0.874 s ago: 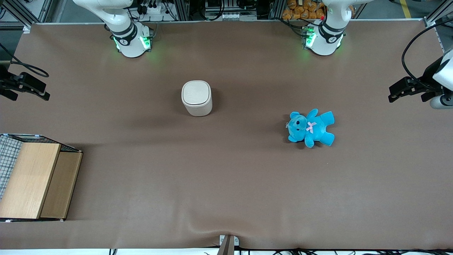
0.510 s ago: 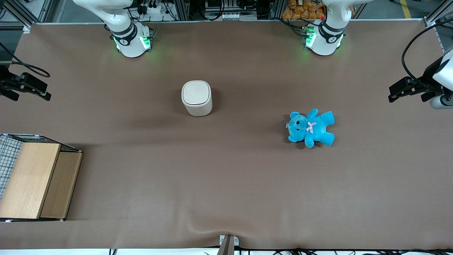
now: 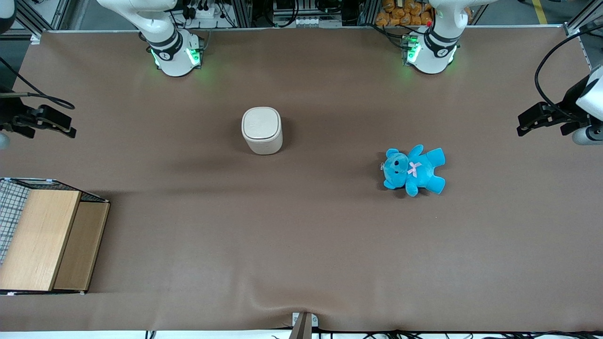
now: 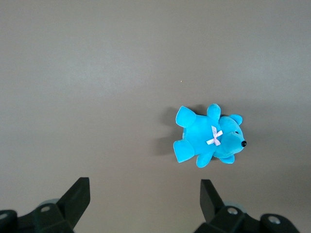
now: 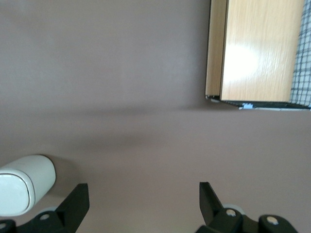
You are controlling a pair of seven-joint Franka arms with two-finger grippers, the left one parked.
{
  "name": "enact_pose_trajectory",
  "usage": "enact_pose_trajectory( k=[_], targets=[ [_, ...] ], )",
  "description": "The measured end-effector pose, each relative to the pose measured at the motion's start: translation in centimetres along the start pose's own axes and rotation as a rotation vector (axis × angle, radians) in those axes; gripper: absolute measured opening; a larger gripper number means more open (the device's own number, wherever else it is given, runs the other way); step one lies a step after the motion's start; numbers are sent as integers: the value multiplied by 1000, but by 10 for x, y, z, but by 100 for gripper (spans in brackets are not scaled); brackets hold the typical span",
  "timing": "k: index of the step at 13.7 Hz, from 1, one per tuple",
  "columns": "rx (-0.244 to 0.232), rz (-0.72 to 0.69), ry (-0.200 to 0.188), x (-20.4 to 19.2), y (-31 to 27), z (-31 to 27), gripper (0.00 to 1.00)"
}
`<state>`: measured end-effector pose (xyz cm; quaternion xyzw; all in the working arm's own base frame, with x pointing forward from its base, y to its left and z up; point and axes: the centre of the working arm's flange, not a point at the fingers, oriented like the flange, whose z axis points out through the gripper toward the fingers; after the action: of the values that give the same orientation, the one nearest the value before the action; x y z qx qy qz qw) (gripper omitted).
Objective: Open trash can with right arm
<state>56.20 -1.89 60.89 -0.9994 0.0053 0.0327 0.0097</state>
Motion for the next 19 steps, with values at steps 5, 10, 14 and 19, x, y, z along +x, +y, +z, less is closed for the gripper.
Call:
enact_pose_trajectory(
  k=[5, 10, 14, 19],
  targets=[
    [-1, -62, -70, -6, -33, 13, 100],
    [4, -73, -137, -20, -116, 32, 88],
    [-7, -88, -205, -40, -176, 64, 42],
    [-31, -88, -230, -65, -231, 95, 4]
  ],
)
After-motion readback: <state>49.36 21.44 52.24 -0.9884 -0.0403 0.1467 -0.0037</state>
